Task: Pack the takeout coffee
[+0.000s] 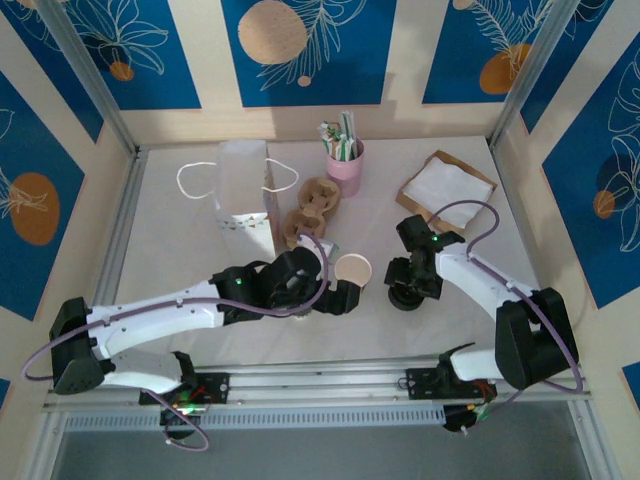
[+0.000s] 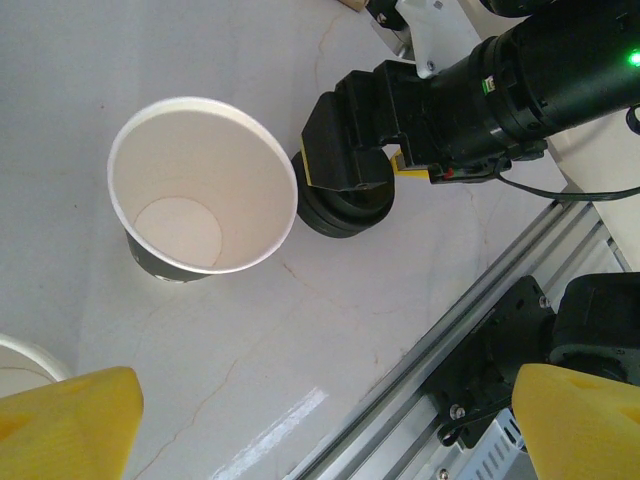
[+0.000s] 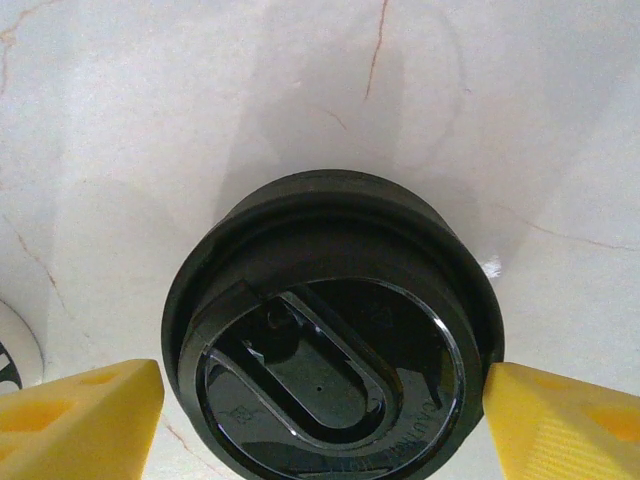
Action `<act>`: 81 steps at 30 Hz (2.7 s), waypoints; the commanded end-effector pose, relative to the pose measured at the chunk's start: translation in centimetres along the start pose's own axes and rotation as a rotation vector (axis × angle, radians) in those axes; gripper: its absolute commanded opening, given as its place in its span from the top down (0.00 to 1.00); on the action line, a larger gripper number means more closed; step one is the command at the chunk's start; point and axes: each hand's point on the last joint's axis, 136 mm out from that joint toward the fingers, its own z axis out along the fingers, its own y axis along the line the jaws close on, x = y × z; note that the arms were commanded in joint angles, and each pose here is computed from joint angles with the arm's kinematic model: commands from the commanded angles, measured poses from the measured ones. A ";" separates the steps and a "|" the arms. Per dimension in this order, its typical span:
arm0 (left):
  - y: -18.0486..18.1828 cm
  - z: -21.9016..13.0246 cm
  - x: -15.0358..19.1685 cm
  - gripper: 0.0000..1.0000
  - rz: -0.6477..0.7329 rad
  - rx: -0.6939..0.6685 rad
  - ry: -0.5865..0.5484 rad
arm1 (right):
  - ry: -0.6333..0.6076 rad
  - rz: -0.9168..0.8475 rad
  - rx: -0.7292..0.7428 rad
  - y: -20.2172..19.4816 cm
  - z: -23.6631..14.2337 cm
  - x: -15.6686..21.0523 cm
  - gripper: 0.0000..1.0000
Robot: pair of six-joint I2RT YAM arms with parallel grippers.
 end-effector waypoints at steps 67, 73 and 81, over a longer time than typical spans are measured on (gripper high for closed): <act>-3.7 14.3 -9.4 0.57 -0.027 0.165 0.187 | -0.061 0.240 -0.097 -4.0 -2.1 -7.5 0.30; -3.4 18.6 -9.7 0.61 -0.086 0.213 0.247 | -0.053 0.284 -0.118 -5.0 -1.9 -8.0 0.30; -2.6 21.9 -9.3 0.73 -0.145 0.267 0.280 | -0.045 0.345 -0.153 -6.0 -1.8 -8.7 0.30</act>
